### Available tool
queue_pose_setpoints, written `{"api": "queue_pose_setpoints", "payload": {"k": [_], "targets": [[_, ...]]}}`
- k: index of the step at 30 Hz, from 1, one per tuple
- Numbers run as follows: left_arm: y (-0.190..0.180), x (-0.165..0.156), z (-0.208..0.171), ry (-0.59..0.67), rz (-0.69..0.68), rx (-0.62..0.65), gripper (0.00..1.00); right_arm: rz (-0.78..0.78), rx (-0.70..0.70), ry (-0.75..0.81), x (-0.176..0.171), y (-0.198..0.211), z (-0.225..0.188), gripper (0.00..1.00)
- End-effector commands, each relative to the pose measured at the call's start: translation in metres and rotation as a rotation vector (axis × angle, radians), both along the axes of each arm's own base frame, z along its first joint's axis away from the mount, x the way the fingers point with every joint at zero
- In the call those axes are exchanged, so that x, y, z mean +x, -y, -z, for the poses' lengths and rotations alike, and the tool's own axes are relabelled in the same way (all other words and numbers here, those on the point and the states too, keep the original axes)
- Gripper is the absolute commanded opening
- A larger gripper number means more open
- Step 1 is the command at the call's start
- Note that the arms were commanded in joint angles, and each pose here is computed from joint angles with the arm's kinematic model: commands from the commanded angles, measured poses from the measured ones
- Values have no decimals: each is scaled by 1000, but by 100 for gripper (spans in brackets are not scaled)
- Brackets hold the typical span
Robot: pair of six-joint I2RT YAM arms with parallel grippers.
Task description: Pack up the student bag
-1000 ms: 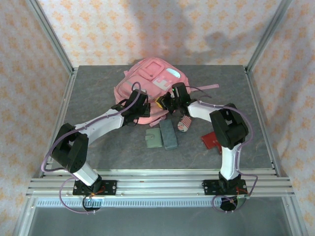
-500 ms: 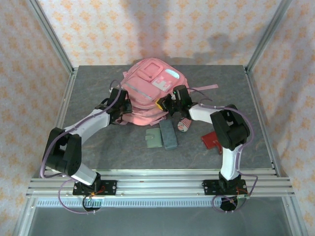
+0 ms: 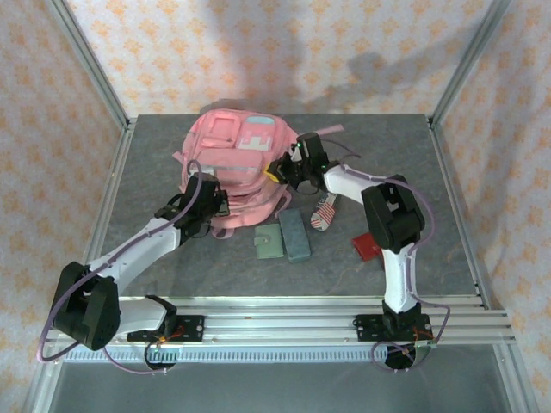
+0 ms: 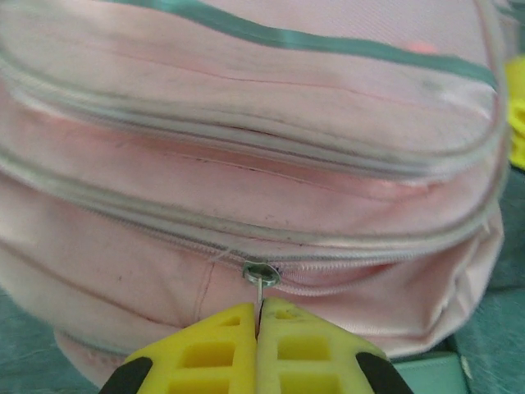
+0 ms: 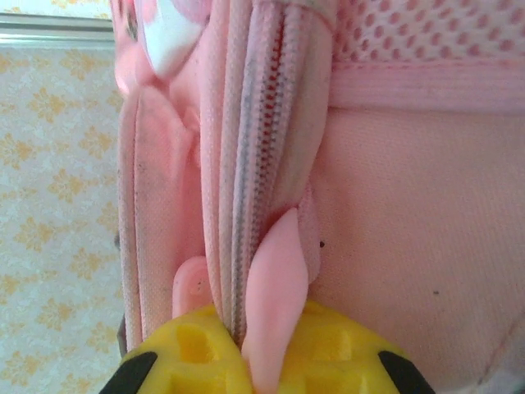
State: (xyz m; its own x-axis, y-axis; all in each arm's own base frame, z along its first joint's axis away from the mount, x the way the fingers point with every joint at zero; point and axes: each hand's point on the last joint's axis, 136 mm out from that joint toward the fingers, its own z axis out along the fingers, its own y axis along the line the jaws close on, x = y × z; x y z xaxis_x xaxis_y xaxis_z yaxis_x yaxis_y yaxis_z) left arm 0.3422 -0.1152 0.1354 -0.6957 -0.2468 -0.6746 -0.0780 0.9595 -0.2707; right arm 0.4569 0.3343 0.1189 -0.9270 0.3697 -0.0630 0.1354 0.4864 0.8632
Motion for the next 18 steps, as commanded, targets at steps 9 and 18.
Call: {"api": "queue_pose_setpoints", "payload": {"k": [9, 18], "targets": [[56, 28, -6, 25, 76, -90, 0, 120, 1, 93, 38, 27, -38, 34], [66, 34, -3, 21, 95, -90, 0, 41, 145, 70, -20, -10, -43, 35]]}}
